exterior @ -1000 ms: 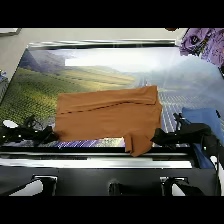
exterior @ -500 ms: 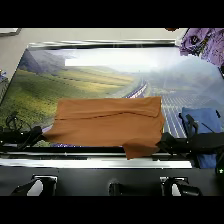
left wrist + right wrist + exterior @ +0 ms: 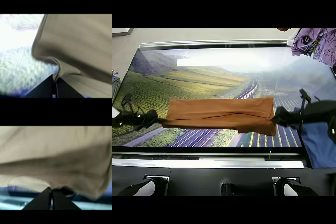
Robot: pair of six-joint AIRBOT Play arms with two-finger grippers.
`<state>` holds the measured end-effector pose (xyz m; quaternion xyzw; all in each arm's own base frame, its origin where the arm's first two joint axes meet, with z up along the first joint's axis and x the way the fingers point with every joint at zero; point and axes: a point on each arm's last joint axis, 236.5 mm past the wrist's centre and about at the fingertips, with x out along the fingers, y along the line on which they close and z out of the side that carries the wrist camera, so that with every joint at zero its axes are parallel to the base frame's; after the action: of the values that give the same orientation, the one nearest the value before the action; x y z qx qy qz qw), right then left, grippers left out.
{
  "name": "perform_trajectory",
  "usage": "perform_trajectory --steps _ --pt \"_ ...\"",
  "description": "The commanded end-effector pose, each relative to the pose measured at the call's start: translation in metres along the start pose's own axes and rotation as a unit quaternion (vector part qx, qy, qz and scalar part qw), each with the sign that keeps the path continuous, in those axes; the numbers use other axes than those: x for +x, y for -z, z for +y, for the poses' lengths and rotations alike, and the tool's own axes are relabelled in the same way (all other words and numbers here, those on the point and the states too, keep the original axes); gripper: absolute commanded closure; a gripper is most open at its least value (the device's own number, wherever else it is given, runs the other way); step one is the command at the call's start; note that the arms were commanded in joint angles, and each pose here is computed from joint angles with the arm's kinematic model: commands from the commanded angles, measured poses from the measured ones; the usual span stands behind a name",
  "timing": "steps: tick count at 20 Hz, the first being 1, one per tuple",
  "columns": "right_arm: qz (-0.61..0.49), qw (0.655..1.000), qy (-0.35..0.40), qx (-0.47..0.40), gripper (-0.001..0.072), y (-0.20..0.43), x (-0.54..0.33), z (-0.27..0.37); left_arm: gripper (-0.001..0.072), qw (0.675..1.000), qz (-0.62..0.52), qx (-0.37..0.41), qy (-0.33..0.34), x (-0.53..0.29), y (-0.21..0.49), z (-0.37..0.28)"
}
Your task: Fold the clothes and pants, and hang the long-sleeved shirts on hangers.
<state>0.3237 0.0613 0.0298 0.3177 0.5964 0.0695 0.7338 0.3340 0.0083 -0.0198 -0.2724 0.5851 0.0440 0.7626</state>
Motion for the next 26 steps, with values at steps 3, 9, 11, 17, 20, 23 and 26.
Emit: perform_trajectory --steps 3,9,11,17,20,23,26 --pt "-0.038 0.999 -0.004 -0.032 0.0688 -0.101 0.035 -0.001 0.0694 1.0 -0.007 0.026 0.0 0.04 -0.065 -0.018" --pt "-0.045 0.999 -0.004 -0.029 0.0687 -0.162 0.074 -0.012 0.0694 0.999 -0.002 0.044 0.001 0.079 -0.114 -0.034" --pt "-0.042 0.999 -0.003 -0.021 0.0687 -0.169 0.088 -0.019 0.0694 0.999 0.009 0.048 0.001 0.096 -0.117 -0.037" --pt "-0.026 0.999 0.021 -0.026 0.0607 -0.163 0.118 -0.026 0.0472 0.998 0.038 0.053 -0.003 0.124 -0.105 -0.042" --pt "-0.03 0.999 0.02 -0.006 0.0385 -0.17 0.079 -0.036 0.0314 0.999 0.027 0.043 0.001 0.104 -0.117 -0.044" --pt "-0.021 0.999 0.018 0.024 0.0201 -0.165 0.028 -0.071 0.0296 0.998 0.022 0.054 -0.014 0.067 -0.127 -0.038" --pt "0.03 0.998 -0.037 0.046 0.0121 -0.14 0.021 -0.091 0.0296 0.997 -0.005 0.066 -0.039 0.032 -0.137 -0.031"
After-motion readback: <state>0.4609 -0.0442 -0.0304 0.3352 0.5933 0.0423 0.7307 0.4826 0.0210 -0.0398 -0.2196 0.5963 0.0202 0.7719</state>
